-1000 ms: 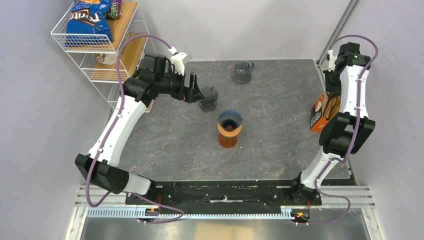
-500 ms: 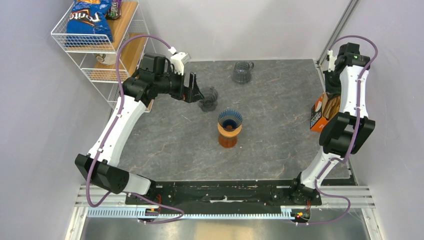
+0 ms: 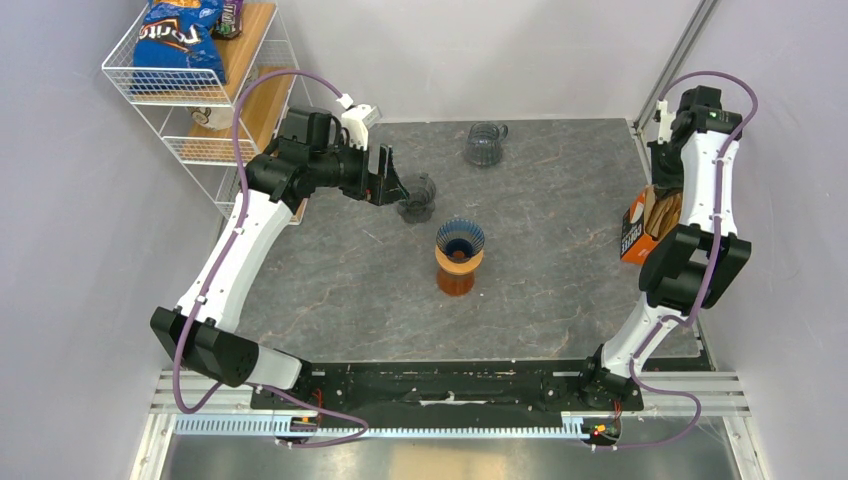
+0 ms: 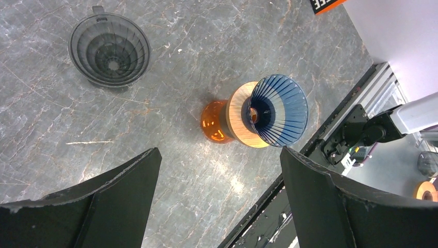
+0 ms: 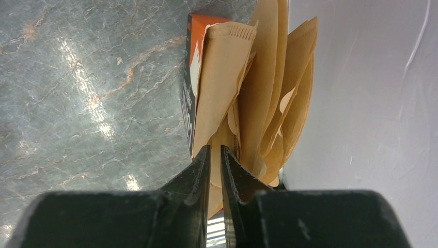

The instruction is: Place the coffee filter in the dripper

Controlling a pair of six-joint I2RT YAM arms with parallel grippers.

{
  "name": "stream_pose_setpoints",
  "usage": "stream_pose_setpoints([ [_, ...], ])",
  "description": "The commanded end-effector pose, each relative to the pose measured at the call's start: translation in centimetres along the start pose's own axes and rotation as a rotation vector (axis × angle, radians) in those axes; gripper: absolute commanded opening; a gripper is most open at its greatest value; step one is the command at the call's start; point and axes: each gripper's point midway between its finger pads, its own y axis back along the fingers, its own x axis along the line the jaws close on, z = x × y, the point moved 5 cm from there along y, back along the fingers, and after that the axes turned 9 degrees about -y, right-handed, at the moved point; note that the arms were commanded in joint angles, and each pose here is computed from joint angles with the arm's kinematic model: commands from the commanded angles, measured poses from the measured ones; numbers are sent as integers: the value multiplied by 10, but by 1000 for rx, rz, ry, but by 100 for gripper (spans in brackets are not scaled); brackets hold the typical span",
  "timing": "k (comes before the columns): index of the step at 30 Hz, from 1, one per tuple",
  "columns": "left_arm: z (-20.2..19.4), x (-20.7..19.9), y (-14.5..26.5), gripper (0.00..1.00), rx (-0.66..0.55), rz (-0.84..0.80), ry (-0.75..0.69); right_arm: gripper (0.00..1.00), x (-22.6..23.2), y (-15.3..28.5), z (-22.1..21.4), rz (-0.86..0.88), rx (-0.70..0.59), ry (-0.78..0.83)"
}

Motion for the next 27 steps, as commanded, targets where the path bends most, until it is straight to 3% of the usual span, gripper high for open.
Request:
stream_pose_setpoints([
  [1, 9, -2, 3, 93, -42, -9, 3, 20, 2, 9, 10, 35, -51, -18],
  [14, 9, -1, 3, 93, -42, -7, 5, 22, 3, 2, 20, 41, -61, -31],
  [27, 10, -1, 3, 93, -43, -17, 4, 24, -8, 23, 11, 22, -72, -37],
])
